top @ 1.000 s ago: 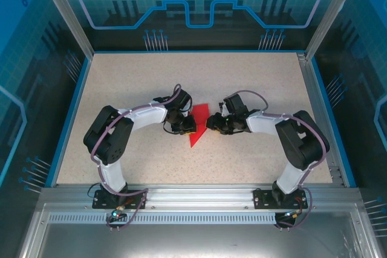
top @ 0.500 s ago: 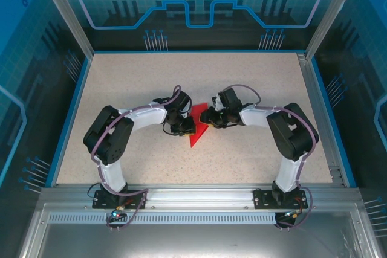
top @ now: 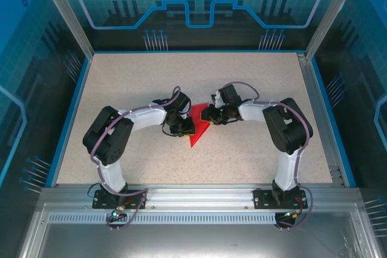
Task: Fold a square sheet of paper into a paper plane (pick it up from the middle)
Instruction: Third fold the triangle at the center of the table.
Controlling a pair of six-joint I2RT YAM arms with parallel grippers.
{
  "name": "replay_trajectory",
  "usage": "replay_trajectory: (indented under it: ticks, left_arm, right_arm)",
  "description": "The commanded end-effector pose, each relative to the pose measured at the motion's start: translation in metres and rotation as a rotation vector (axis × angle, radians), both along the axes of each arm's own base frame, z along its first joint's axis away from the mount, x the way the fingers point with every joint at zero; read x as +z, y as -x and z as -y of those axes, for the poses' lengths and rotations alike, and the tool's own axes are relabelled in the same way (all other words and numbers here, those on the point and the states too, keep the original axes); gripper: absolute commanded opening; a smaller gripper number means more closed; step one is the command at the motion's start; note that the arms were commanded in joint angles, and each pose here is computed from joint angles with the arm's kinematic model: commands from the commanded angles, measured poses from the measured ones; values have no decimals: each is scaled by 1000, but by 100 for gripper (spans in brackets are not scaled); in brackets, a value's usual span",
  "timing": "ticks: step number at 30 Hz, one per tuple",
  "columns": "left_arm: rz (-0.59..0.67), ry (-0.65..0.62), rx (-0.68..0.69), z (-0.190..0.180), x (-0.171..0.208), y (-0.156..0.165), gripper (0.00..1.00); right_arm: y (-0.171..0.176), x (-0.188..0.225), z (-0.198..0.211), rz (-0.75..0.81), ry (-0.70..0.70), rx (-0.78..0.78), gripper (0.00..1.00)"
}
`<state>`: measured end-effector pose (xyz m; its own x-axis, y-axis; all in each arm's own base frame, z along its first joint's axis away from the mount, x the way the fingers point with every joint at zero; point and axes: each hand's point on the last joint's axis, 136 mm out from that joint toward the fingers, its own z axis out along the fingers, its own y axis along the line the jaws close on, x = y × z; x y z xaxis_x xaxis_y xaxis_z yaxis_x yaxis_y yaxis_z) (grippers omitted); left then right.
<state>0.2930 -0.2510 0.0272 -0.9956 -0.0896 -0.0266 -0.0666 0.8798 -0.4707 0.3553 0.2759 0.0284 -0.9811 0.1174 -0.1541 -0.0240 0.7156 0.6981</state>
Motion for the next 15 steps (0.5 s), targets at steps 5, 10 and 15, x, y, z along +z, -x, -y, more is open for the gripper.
replay_trajectory:
  ticks: [5, 10, 15]
  left_arm:
    - [67, 16, 11, -7, 22, 1, 27]
    - [78, 28, 16, -6, 27, 0, 29]
    - [80, 31, 15, -7, 30, 1, 30]
  right_arm:
    - [-1, 5, 2, -18, -36, -34, 12]
    - [3, 7, -1, -17, -55, -88, 7]
    - [4, 16, 0, -4, -71, -190, 5]
